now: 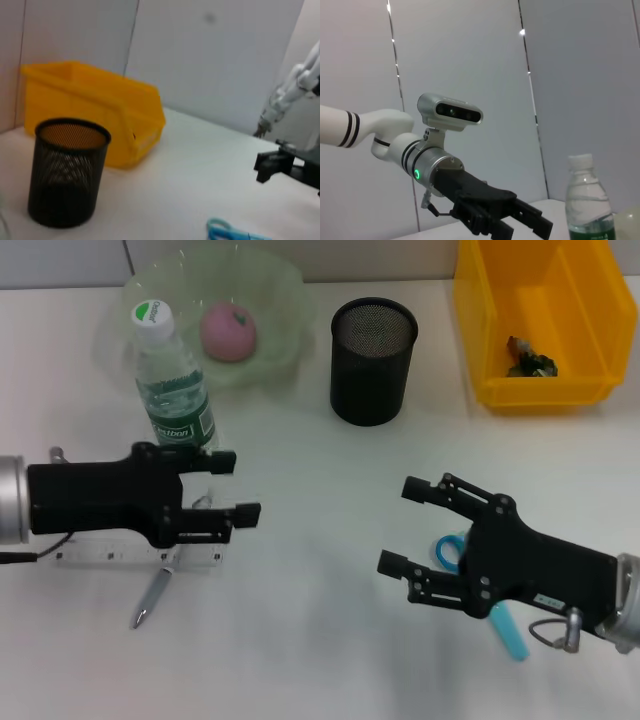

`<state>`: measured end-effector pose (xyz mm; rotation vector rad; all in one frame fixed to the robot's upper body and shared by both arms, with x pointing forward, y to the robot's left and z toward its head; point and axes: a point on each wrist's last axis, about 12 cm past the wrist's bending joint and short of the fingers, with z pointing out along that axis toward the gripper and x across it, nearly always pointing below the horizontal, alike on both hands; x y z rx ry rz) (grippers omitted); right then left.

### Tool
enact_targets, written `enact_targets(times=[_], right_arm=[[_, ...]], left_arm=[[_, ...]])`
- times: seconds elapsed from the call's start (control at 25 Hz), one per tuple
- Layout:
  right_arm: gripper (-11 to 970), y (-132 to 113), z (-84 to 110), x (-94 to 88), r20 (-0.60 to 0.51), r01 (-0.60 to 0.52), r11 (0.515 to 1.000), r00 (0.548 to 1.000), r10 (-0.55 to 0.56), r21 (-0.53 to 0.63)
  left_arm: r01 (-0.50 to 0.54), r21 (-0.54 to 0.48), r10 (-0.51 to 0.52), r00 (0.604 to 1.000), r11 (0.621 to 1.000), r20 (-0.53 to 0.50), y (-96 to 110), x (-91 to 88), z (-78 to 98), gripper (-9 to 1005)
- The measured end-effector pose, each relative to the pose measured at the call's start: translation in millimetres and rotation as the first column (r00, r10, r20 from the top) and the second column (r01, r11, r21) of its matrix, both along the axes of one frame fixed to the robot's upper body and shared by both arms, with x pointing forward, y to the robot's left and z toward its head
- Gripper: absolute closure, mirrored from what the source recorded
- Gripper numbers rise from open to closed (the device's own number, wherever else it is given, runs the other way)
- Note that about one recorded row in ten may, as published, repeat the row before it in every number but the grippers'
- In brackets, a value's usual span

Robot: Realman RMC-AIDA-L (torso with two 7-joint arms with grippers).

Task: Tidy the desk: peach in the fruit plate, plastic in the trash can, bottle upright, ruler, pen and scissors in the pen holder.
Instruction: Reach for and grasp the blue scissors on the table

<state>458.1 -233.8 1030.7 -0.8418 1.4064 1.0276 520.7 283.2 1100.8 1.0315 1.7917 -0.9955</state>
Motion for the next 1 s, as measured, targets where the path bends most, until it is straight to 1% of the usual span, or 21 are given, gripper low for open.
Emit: enact_targets(times=[0.04, 0.12, 0.24, 0.28, 0.32, 0.36, 0.4, 0.44, 0.48, 0.52, 0.56, 0.6, 0.68, 0.72, 0.76, 0.8, 0.84, 0.88, 0.92, 0.96, 1.0], right_arm=[[109, -2, -2.1, -4.4, -0.002, 0.013, 1.000, 1.000, -0.013, 0.001], [109, -4, -3.3, -8.3, -0.007, 0.021, 1.000, 1.000, -0.021, 0.008], [109, -8, -3.7, -7.7, -0.026, 0.049, 0.999, 0.998, -0.049, 0.016], [109, -10, -3.8, -6.0, -0.043, 0.071, 0.997, 0.997, -0.070, 0.020], [109, -19, -0.6, -0.3, -0.089, 0.108, 0.993, 0.991, -0.104, 0.040], [109, -19, -0.6, -0.3, -0.089, 0.108, 0.993, 0.991, -0.104, 0.040], [109, -28, 7.7, 5.7, -0.133, 0.111, 0.992, 0.986, -0.101, 0.067], [109, -28, 7.7, 5.7, -0.133, 0.111, 0.992, 0.986, -0.101, 0.067], [109, -34, 13.1, 9.1, -0.155, 0.105, 0.991, 0.984, -0.092, 0.077], [109, -43, 25.4, 18.0, -0.193, 0.084, 0.994, 0.979, -0.069, 0.072], [109, -43, 25.4, 18.0, -0.193, 0.084, 0.994, 0.979, -0.069, 0.072], [110, -47, 29.9, 21.7, -0.220, 0.077, 0.995, 0.974, -0.062, 0.061], [110, -55, 43.8, 33.8, -0.272, 0.067, 0.998, 0.960, -0.061, 0.010], [110, -61, 58.8, 44.5, -0.329, 0.047, 0.997, 0.942, -0.066, -0.064], [110, -61, 58.8, 44.5, -0.329, 0.047, 0.997, 0.942, -0.066, -0.064], [110, -64, 73.7, 53.2, -0.379, 0.032, 0.987, 0.921, -0.089, -0.155], [110, -64, 73.7, 53.2, -0.379, 0.032, 0.987, 0.921, -0.089, -0.155], [110, -64, 81.7, 57.4, -0.404, 0.025, 0.978, 0.908, -0.110, -0.209], [110, -61, 96.5, 64.8, -0.438, 0.016, 0.950, 0.885, -0.158, -0.311], [110, -61, 96.5, 64.8, -0.438, 0.016, 0.950, 0.885, -0.158, -0.311], [110, -60, 102.1, 67.8, -0.464, 0.010, 0.933, 0.866, -0.188, -0.361]], left_arm=[[0.009, 0.024, -0.009, 1.000, 1.000, -0.011, -2, 0.5, -2.0, 219], [0.018, 0.035, -0.017, 1.000, 0.999, -0.011, -6, 1.3, -3.6, 219], [0.018, 0.036, -0.018, 1.000, 0.999, -0.007, -7, 1.8, -3.9, 219], [0.016, 0.037, -0.016, 1.000, 0.999, -0.006, -8, 2.3, -4.2, 219], [0.011, 0.040, -0.011, 1.000, 0.999, -0.006, -9, 3.2, -5.3, 219], [0.011, 0.040, -0.011, 1.000, 0.999, -0.006, -9, 3.2, -5.3, 219], [0.008, 0.043, -0.007, 1.000, 0.999, -0.007, -9, 3.6, -6.0, 219], [0.005, 0.045, -0.005, 1.000, 0.999, -0.008, -9, 3.8, -6.6, 219], [0.002, 0.047, -0.002, 1.000, 0.999, -0.009, -9, 4.1, -7.3, 219], [-0.002, 0.050, 0.003, 1.000, 0.999, -0.010, -9, 4.2, -8.4, 219], [-0.002, 0.050, 0.003, 1.000, 0.999, -0.010, -9, 4.2, -8.4, 219], [-0.009, 0.051, 0.009, 1.000, 0.999, -0.012, -9, 4.4, -9.5, 219], [-0.013, 0.053, 0.014, 1.000, 0.998, -0.013, -9, 4.5, -10.2, 219], [-0.019, 0.055, 0.020, 1.000, 0.998, -0.014, -9, 4.3, -11.1, 219], [-0.019, 0.055, 0.020, 1.000, 0.998, -0.014, -9, 4.3, -11.1, 219], [-0.020, 0.055, 0.021, 1.000, 0.998, -0.014, -8, 3.8, -11.6, 219], [-0.020, 0.054, 0.020, 1.000, 0.998, -0.014, -9, 3.4, -12.1, 219], [-0.021, 0.055, 0.022, 1.000, 0.998, -0.015, -8, 2.7, -12.9, 219], [-0.025, 0.054, 0.026, 1.000, 0.998, -0.017, -8, 1.7, -14.5, 219], [-0.025, 0.054, 0.026, 1.000, 0.998, -0.017, -8, 1.7, -14.5, 219], [-0.030, 0.054, 0.032, 0.999, 0.998, -0.023, -7, 1.1, -16.4, 219]])
